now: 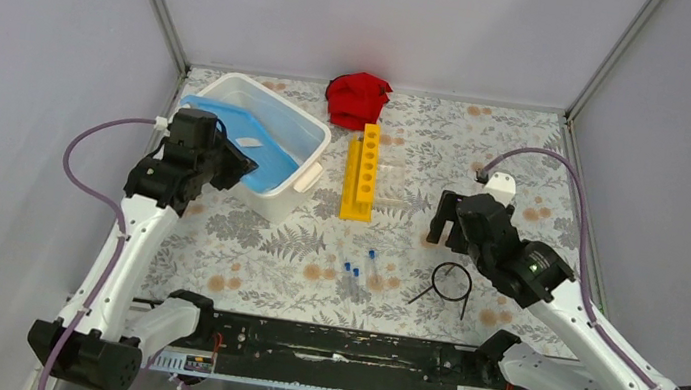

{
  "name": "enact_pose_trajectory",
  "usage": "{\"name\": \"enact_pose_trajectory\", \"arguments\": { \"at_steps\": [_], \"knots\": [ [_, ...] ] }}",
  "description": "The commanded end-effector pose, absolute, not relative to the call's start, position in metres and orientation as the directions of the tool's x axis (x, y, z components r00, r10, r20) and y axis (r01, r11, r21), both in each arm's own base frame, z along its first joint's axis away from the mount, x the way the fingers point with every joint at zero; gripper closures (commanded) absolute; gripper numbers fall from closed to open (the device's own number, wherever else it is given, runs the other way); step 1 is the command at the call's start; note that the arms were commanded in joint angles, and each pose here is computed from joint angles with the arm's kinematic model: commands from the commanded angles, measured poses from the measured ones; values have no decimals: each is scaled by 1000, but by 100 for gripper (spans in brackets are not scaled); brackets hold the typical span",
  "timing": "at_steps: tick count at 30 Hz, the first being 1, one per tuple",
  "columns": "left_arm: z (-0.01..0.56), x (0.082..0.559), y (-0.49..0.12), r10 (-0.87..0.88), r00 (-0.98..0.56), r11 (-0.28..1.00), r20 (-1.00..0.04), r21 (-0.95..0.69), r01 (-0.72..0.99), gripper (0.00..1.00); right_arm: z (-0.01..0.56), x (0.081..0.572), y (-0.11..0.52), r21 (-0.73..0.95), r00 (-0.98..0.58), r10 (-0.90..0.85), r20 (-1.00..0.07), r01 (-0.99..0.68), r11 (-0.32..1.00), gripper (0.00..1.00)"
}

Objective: Organize the chemistry lab equipment
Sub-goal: Pick up the storage box lid from the storage box.

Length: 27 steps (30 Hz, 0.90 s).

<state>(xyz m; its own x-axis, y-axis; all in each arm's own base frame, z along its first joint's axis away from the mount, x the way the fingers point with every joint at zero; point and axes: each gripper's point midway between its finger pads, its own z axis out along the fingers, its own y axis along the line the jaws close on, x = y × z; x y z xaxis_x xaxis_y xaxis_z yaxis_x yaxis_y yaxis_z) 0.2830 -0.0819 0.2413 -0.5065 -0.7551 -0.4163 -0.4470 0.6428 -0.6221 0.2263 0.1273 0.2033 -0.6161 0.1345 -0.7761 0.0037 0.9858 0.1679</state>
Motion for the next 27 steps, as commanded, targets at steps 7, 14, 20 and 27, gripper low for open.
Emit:
{"name": "enact_pose_trajectory", "arguments": {
  "at_steps": [7,14,20,27],
  "knots": [
    [256,257,-90,-784,-512,592,-352,-671,-446,100,203,194,114,177,-677,129,-725,-2,984,14],
    [265,257,-86,-799,-476,579,-369,-687,-439,100,190,176,118,219,-729,138,-670,-17,975,18],
    [295,266,-82,-801,-424,582,-424,-718,-382,100,181,168,125,247,-756,146,-638,-22,969,21],
    [339,272,-67,-801,-312,595,-511,-738,-319,100,172,161,130,250,-771,144,-620,-20,968,22]
  ]
}}
